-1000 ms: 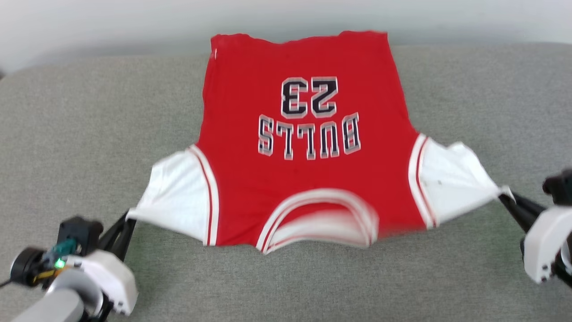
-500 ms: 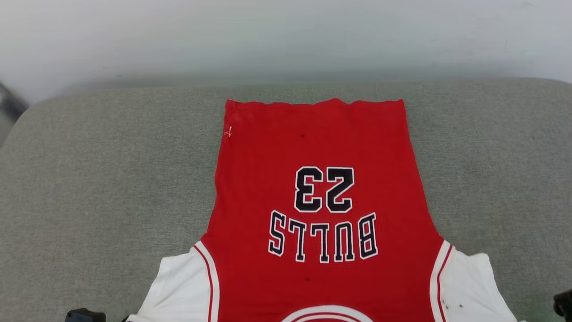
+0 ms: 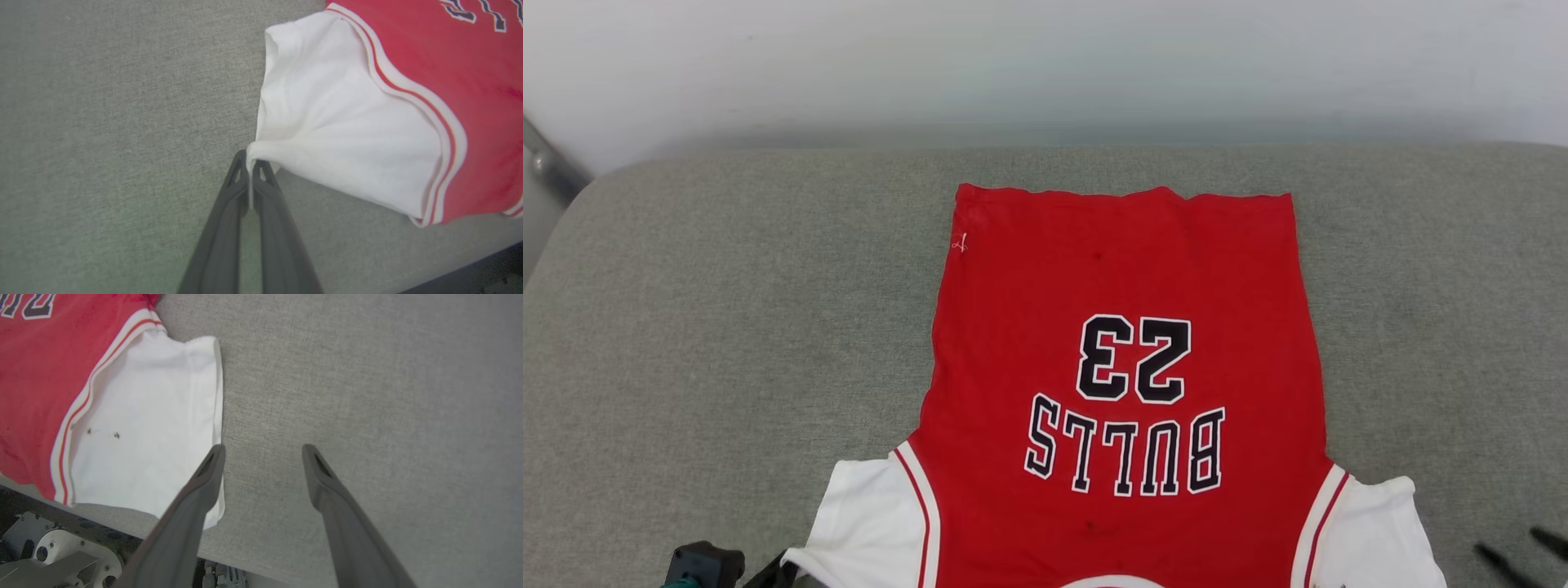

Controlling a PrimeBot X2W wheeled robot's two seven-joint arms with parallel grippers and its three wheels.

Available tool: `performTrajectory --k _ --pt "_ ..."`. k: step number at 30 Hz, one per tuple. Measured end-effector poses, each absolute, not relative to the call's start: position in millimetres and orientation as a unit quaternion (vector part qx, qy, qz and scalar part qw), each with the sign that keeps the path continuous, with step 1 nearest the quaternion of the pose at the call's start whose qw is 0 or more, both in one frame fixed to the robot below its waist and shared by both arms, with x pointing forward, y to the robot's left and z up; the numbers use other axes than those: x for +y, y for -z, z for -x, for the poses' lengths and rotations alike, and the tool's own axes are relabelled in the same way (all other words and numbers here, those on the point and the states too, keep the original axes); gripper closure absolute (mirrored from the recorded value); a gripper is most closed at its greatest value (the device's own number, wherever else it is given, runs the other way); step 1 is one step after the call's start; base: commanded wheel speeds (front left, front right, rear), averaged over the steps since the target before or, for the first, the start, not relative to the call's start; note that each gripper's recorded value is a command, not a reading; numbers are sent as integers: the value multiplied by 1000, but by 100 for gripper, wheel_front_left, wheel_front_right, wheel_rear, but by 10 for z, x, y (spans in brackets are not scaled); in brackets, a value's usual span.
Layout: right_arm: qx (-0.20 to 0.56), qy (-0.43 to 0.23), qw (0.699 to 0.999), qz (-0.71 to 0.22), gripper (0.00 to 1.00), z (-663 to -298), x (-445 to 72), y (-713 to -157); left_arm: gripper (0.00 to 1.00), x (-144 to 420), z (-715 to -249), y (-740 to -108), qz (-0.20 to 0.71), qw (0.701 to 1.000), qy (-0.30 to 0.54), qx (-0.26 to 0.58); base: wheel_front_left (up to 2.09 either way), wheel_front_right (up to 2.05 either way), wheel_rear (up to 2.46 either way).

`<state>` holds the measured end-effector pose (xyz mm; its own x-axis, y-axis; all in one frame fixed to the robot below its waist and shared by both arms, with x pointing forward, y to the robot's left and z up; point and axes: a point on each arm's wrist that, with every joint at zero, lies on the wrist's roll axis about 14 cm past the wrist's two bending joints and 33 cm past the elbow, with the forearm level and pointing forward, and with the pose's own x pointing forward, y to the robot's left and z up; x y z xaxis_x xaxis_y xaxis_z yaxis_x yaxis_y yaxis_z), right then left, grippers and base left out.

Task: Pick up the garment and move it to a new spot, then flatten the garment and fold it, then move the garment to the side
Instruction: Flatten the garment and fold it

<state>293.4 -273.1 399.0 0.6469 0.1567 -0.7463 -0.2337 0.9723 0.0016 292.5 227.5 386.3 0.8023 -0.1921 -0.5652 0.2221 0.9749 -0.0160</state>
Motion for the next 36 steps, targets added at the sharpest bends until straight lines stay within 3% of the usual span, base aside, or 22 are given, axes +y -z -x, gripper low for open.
performTrajectory --k 5,12,17,26,36 --pt "293 -103 947 80 0 -3679 -2801 -4695 100 2182 -3054 -3932 -15 953 113 279 0 0 0" --pt "195 -125 967 108 0 -4693 -2632 -5581 100 2106 -3265 -4031 -29 958 125 256 0 0 0" --pt "275 -161 939 126 0 -5192 -2385 -5548 100 2082 -3360 -4018 -40 959 125 251 0 0 0" --pt "476 -173 841 193 0 -5697 -2139 -4937 100 2048 -3466 -3823 -39 957 115 264 0 0 0" --pt "547 -182 796 186 0 -6174 -1801 -4166 100 2037 -3612 -3647 -35 956 109 271 0 0 0"
